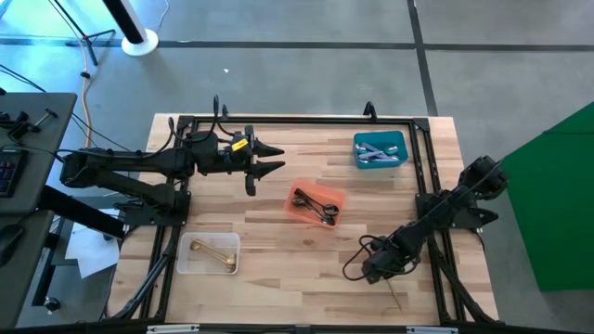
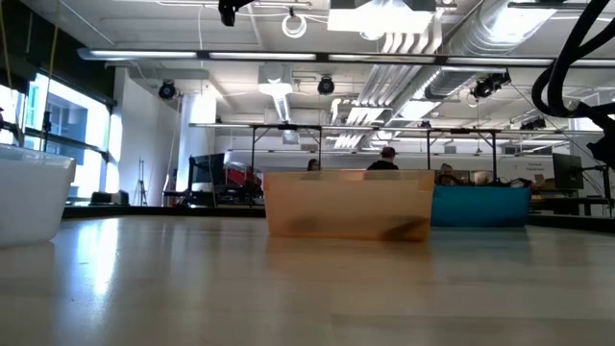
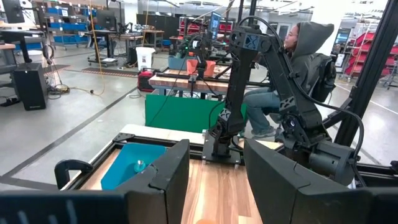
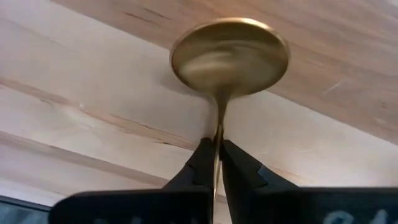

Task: Sort silverware by color (type)
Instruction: Put the golden spoon into the white bin

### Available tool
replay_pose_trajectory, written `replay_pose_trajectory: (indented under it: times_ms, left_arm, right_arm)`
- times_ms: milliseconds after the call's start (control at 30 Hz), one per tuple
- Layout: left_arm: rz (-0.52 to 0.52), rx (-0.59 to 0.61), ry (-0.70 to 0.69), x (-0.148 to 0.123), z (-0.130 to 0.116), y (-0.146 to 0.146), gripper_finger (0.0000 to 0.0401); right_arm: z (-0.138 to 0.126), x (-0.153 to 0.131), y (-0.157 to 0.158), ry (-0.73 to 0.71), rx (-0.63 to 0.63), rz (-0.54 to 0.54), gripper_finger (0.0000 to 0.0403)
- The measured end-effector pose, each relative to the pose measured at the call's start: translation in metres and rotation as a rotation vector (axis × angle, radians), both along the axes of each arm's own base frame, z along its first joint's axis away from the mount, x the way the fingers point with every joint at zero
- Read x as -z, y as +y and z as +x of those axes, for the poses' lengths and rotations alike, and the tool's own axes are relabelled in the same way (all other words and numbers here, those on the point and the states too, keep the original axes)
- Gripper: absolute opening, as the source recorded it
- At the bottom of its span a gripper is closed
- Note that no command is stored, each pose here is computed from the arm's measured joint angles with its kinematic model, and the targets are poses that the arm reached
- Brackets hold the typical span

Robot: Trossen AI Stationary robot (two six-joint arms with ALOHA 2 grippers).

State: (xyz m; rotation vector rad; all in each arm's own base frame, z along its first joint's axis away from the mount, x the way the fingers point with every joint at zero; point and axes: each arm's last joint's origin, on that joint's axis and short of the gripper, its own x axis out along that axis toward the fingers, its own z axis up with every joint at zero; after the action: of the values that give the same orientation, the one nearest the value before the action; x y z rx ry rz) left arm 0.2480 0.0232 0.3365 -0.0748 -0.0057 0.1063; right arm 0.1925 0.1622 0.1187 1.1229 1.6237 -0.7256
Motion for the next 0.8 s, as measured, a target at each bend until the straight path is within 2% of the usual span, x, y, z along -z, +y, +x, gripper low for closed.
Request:
replay_pose_trajectory:
  times_ms: [267,333,467,633,733,800]
  left_arm:
    - [0.001,-0.001,-0.009,-0.001,0.0,0.0,0.0145]
    - [0.016,-0.013,-0.033,-0.003,0.0,0.0,0.0145]
    - [0.063,-0.021,-0.065,-0.007,0.0,0.0,0.0145]
    - [0.074,-0.024,-0.065,-0.007,0.0,0.001,0.0145]
    - [0.066,-0.024,-0.068,-0.008,0.0,0.0,0.0145]
    - [0.038,-0.023,-0.081,-0.009,-0.001,0.0,0.0145]
  right_arm:
    - [-0.001,-0.01,-0.001,-0.073,-0.083,0.012,0.0003]
    - [-0.005,-0.022,-0.006,-0.127,-0.133,-0.042,0.0002]
    - [-0.006,-0.063,-0.01,-0.32,-0.299,-0.05,0.0001]
    - [-0.002,-0.093,-0.033,-0.546,-0.583,-0.092,0.0001]
    - [0.009,-0.101,-0.052,-0.639,-0.714,-0.188,0.0001]
    - [0.023,-0.109,-0.065,-0.741,-0.775,-0.296,0.0001]
